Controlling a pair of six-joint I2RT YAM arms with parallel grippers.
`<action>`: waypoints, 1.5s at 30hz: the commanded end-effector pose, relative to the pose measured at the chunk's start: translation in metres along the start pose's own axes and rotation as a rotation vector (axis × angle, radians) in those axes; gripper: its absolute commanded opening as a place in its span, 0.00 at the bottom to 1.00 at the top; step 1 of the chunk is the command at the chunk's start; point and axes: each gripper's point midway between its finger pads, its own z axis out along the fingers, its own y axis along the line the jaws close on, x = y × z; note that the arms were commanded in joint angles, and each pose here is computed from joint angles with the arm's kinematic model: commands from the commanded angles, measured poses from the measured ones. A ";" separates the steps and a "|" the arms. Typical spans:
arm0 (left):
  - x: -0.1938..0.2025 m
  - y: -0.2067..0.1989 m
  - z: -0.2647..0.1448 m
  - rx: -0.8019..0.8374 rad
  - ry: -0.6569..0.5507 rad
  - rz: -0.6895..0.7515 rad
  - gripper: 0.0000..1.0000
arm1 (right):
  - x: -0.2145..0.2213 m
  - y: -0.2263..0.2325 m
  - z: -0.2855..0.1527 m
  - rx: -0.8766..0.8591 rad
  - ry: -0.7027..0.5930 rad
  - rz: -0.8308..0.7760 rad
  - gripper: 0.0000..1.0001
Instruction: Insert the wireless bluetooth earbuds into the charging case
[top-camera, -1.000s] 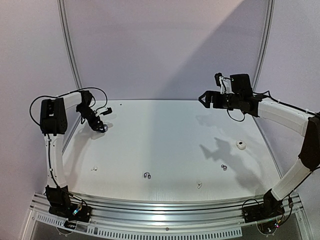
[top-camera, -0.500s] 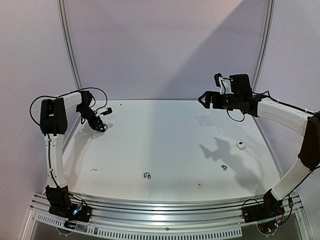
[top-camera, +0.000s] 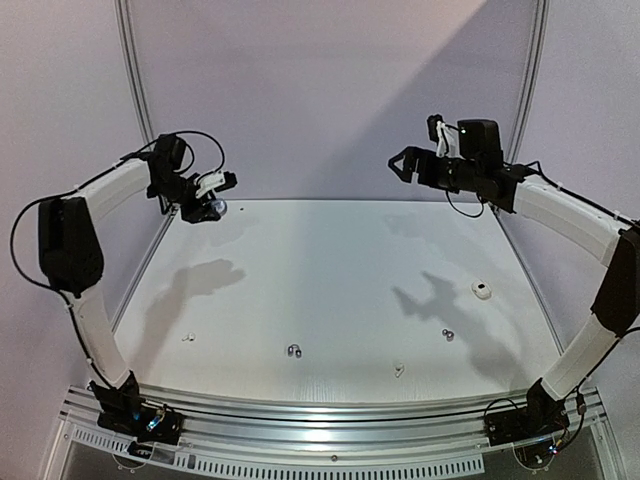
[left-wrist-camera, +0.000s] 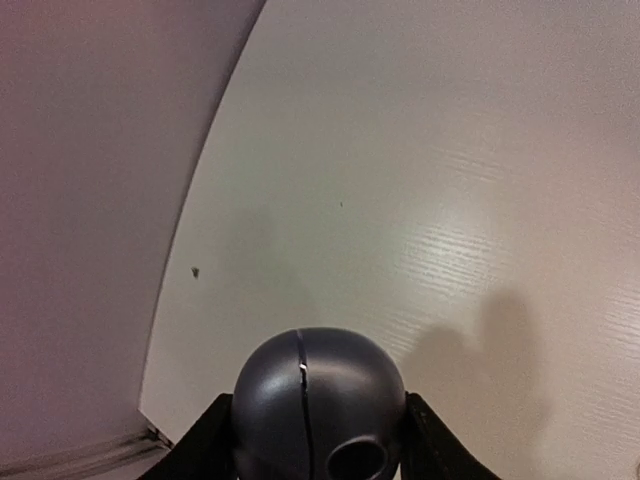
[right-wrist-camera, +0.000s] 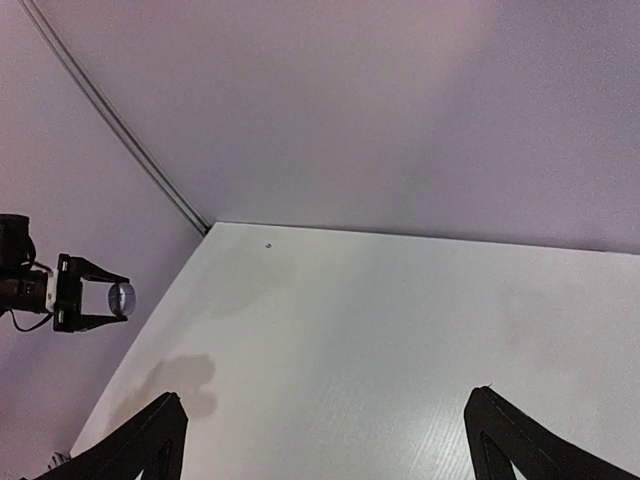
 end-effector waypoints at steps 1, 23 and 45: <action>-0.087 -0.014 -0.042 -0.151 -0.142 0.313 0.44 | -0.001 0.054 0.010 -0.109 0.017 0.025 0.98; -0.189 -0.099 -0.117 -0.315 -0.394 0.555 0.42 | 0.065 0.242 0.045 -0.530 0.146 -0.051 0.84; -0.195 -0.105 -0.112 -0.292 -0.419 0.561 0.41 | 0.088 0.262 0.074 -0.655 0.208 -0.056 0.45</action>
